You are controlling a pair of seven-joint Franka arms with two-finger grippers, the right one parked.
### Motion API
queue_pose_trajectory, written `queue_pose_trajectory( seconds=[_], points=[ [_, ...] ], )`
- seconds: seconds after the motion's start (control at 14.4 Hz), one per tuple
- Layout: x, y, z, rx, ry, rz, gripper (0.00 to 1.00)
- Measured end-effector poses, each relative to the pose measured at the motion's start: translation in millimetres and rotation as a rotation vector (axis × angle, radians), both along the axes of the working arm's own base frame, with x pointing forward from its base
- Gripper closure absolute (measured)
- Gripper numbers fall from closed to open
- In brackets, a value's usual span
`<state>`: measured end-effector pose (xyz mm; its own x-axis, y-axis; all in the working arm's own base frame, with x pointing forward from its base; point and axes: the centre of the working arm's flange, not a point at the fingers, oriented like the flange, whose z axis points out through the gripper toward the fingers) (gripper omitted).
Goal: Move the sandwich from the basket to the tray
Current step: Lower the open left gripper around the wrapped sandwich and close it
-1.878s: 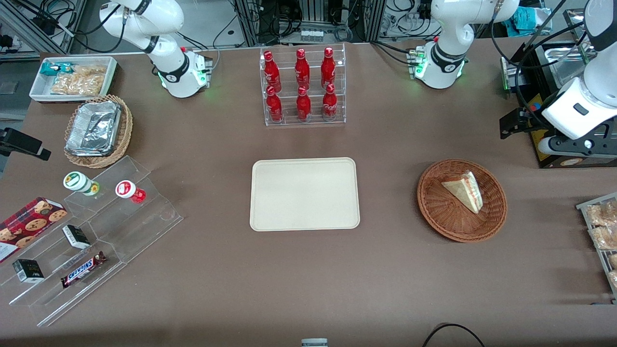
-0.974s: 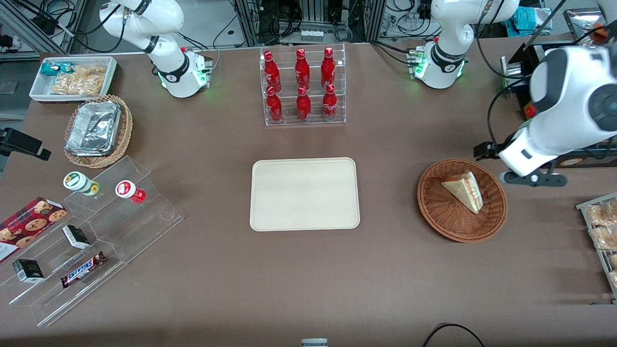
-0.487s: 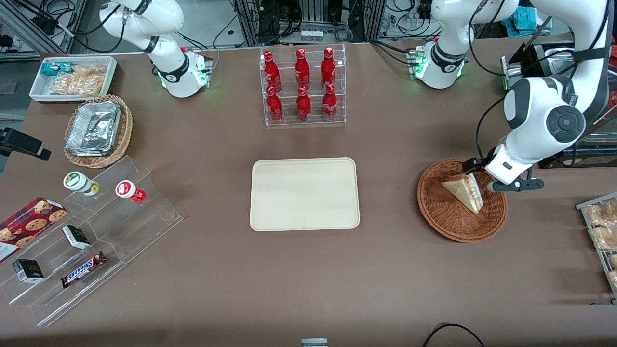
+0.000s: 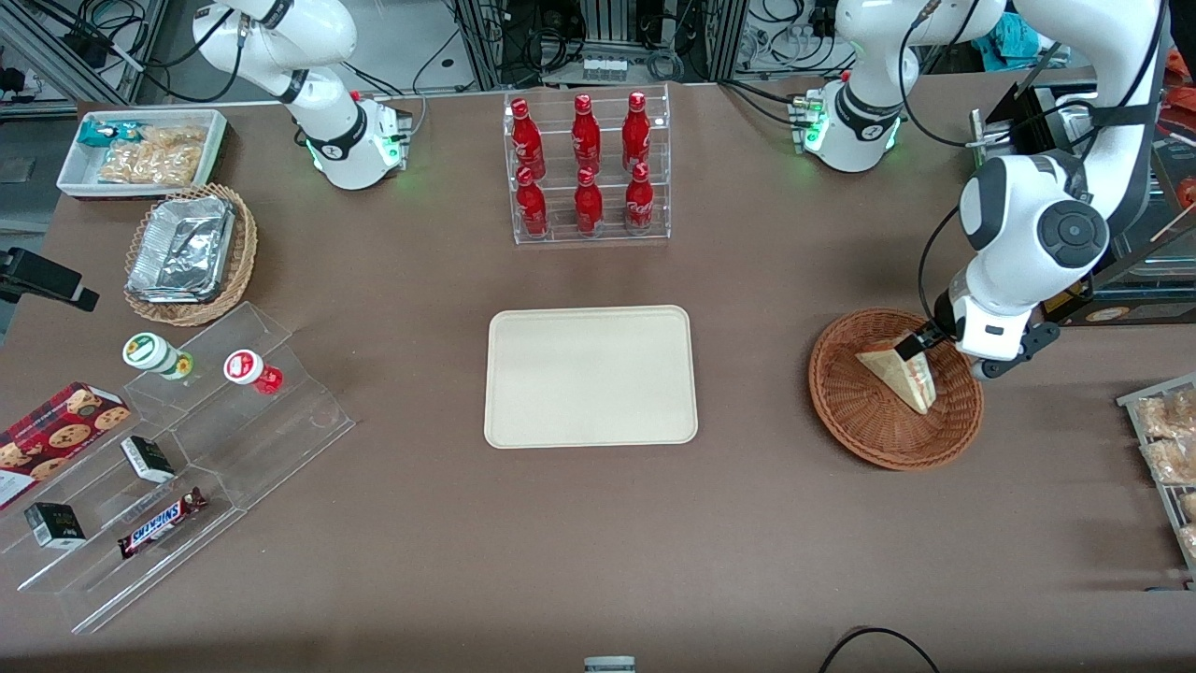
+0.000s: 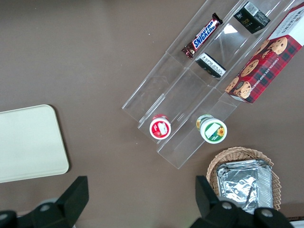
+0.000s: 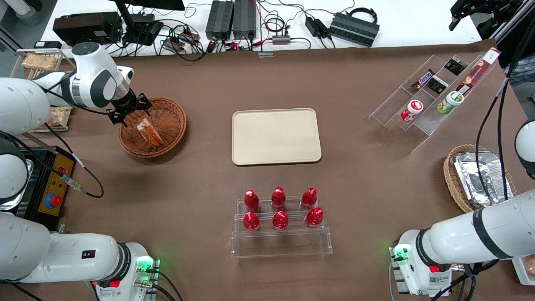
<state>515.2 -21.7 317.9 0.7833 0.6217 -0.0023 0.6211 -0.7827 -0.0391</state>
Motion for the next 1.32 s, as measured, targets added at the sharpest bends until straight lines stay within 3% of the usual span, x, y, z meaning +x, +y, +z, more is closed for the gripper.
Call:
queue_pose_trajectory(
  seconds=[0.14,0.35,0.56,0.7,0.77,1.04,1.32],
  points=[
    [1.8,-2.2,-5.8,0.000,-0.018,0.121,0.00],
    [1.5,-2.7,-17.6,0.000,-0.014,0.220,0.00],
    [-3.0,-3.2,-42.7,-0.008,-0.037,0.255,0.00],
    [-6.5,-3.4,-62.8,-0.009,-0.024,0.264,0.00],
    [-7.1,-3.4,-69.6,-0.009,-0.015,0.267,0.07],
    [-7.2,-3.5,-74.8,-0.007,-0.007,0.283,0.51],
    [1.1,-6.3,-54.0,-0.005,-0.010,0.281,0.81]
  ],
)
